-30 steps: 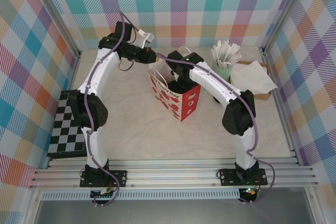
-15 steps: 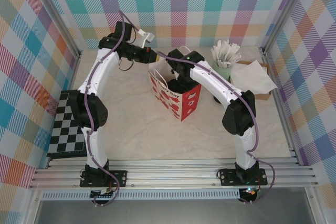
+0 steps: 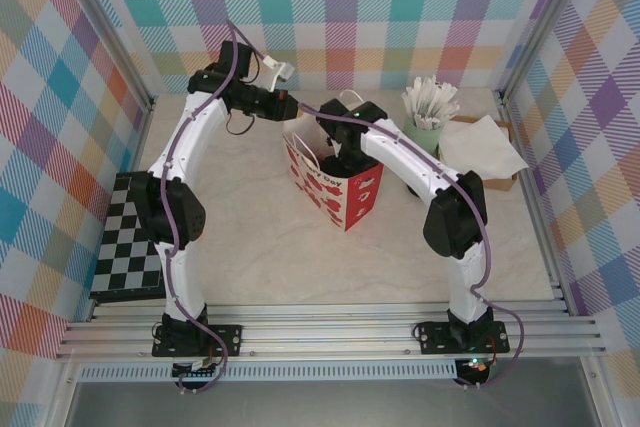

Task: Pack the takeout coffee

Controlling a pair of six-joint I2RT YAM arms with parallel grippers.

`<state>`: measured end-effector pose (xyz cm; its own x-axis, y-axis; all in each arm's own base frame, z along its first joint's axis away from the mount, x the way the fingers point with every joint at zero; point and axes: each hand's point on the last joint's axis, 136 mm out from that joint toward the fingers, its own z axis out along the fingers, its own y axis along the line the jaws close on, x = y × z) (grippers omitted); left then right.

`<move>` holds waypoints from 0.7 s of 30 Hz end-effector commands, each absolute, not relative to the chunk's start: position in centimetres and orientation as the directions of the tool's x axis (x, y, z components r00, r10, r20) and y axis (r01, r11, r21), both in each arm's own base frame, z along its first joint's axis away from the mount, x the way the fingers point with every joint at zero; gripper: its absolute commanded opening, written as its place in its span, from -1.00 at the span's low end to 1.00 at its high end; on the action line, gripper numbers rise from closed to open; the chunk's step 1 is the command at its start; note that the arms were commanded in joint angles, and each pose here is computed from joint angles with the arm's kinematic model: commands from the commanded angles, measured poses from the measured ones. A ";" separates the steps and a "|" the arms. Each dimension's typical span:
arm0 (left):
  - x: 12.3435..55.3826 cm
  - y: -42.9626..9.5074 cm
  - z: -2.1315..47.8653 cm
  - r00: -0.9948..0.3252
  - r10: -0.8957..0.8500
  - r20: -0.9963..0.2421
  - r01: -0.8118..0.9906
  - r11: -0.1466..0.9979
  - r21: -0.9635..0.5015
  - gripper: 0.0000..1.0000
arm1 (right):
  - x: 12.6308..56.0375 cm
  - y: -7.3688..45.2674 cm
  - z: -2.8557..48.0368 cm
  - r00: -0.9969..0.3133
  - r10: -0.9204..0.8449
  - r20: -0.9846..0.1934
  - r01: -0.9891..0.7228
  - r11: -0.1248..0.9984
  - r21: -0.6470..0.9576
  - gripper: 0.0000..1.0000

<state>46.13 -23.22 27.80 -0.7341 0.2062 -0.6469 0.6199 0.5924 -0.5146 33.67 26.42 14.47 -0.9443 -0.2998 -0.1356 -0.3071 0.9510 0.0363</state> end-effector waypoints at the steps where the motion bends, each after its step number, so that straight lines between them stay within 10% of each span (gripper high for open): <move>1: 46.7 -22.7 28.3 -0.737 0.185 -0.650 0.608 0.602 -0.518 -1.00 | 32.9 26.2 15.0 -0.949 -0.287 -0.130 -0.298 0.952 0.066 0.19; 21: 46.8 -22.7 28.6 -0.713 0.194 -0.674 0.630 0.599 -0.494 -1.00 | 32.9 26.2 15.9 -0.960 -0.248 -0.132 -0.264 0.957 0.122 0.17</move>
<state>46.16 -23.21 27.78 -0.7444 0.1962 -0.6382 0.6073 0.5964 -0.5250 33.30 26.64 13.56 -0.9518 -0.2866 -0.1097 -0.2963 0.9513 0.0853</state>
